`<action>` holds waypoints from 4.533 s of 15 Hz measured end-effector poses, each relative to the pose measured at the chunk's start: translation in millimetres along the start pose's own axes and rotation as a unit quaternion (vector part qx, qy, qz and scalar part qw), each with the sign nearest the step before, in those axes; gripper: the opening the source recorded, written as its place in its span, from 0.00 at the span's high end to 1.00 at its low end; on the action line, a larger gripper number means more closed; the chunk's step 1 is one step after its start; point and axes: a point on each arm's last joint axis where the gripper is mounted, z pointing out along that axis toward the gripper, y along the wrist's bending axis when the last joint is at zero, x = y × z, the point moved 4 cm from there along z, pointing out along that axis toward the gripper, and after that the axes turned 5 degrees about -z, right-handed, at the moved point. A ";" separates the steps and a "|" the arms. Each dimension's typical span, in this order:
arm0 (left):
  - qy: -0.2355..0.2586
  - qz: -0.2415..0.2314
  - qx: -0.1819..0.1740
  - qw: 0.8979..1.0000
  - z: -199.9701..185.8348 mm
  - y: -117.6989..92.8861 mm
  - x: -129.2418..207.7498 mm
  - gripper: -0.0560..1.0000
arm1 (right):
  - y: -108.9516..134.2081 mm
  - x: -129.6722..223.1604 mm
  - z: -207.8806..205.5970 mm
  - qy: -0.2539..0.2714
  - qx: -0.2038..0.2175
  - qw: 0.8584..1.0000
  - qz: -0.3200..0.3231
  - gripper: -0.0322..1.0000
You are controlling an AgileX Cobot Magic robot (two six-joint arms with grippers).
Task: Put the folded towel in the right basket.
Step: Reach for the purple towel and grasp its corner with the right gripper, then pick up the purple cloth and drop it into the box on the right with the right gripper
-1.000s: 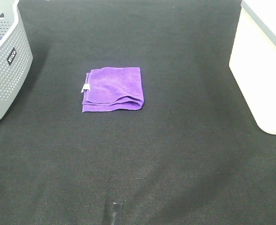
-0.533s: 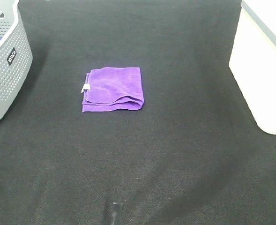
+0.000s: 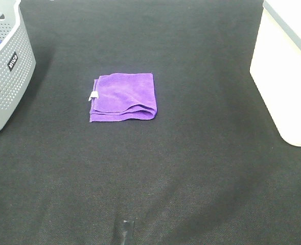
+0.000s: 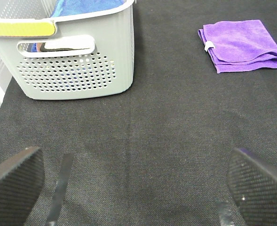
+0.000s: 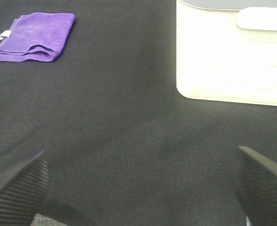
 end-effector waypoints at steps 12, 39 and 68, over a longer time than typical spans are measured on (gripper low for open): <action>0.000 0.000 0.000 1.000 0.0 0.0 0.0 0.01 | -9.0 -145.3 75.4 0.167 -0.052 0.984 0.022 0.04; 0.000 0.000 0.000 1.000 0.0 0.0 0.0 0.01 | 124.9 -74.9 541.8 0.384 -0.281 0.870 0.131 0.11; 0.000 0.000 0.000 1.000 0.0 0.0 0.0 0.01 | -103.6 -321.4 330.4 0.123 -0.003 0.992 0.040 0.89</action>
